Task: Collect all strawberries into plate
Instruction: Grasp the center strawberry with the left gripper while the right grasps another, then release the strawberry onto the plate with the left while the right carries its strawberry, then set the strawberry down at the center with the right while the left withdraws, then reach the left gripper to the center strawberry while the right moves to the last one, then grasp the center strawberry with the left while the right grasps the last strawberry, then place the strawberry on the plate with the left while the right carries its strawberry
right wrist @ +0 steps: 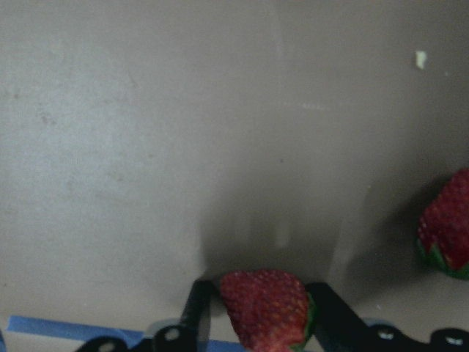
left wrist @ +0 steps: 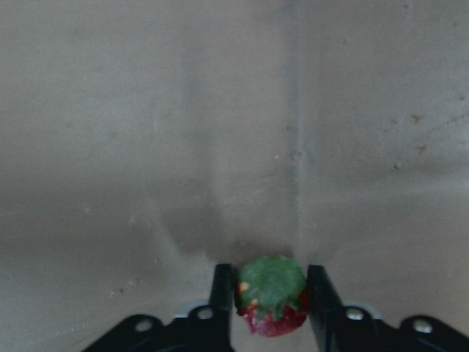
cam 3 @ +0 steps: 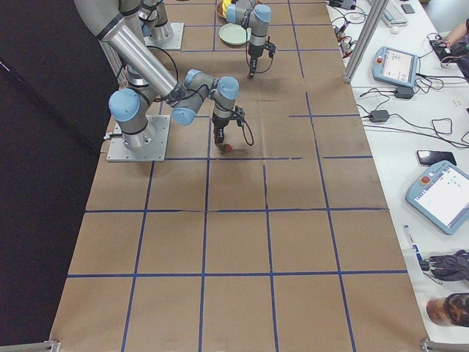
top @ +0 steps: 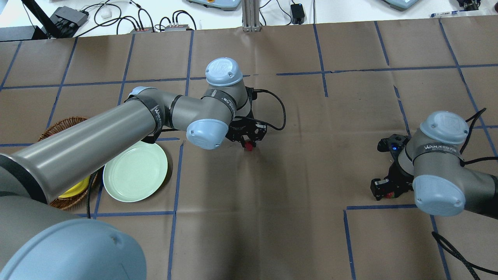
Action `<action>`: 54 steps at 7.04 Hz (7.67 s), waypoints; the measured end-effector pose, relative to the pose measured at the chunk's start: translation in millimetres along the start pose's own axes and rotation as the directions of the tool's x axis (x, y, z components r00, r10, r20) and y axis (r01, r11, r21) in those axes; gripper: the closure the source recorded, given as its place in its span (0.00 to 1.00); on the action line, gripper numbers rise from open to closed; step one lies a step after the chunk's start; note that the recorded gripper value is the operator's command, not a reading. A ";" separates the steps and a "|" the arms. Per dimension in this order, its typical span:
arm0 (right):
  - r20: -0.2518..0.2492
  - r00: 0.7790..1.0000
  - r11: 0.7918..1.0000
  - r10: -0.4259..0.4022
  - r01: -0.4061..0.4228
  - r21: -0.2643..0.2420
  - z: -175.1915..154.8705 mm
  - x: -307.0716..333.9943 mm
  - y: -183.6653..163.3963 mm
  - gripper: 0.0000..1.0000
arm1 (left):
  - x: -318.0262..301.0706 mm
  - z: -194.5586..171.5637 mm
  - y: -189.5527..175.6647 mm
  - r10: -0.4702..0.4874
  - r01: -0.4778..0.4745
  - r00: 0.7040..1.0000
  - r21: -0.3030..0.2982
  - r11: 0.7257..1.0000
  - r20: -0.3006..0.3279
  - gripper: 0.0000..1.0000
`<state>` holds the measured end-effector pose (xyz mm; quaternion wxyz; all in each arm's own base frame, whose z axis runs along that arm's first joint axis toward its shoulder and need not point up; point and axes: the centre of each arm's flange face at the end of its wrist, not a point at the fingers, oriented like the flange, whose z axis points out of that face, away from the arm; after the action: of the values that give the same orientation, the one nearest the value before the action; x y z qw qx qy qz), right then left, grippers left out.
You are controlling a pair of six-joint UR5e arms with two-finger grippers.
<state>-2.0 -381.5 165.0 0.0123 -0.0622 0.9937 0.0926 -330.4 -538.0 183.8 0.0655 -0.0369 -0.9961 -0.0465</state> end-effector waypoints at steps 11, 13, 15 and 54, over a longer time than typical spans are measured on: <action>-0.012 0.998 0.970 0.055 -0.050 0.239 -131.7 -136.1 -106.8 0.96 | -328.2 -51.6 119.1 0.131 -0.125 0.970 -0.039 0.991 0.204 0.14; 0.008 0.995 0.968 0.100 -0.099 0.232 -119.2 -233.1 -126.4 0.96 | -332.9 -51.5 119.0 0.127 -0.124 0.971 -0.032 0.992 0.203 0.04; 0.015 0.994 0.973 0.107 -0.108 0.204 -82.2 -310.7 -133.5 0.96 | -333.7 -52.9 117.8 0.125 -0.122 0.971 -0.027 0.992 0.203 0.03; -0.008 0.990 0.983 0.140 -0.138 0.119 -155.7 -83.8 -88.8 0.98 | -308.8 -54.6 106.6 0.169 -0.168 0.969 -0.019 0.986 0.178 0.01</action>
<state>90.3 -486.8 304.8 0.0012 0.0072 0.9994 0.0336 -9.6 -458.3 205.8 -0.0208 -0.1253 -0.9911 -0.0394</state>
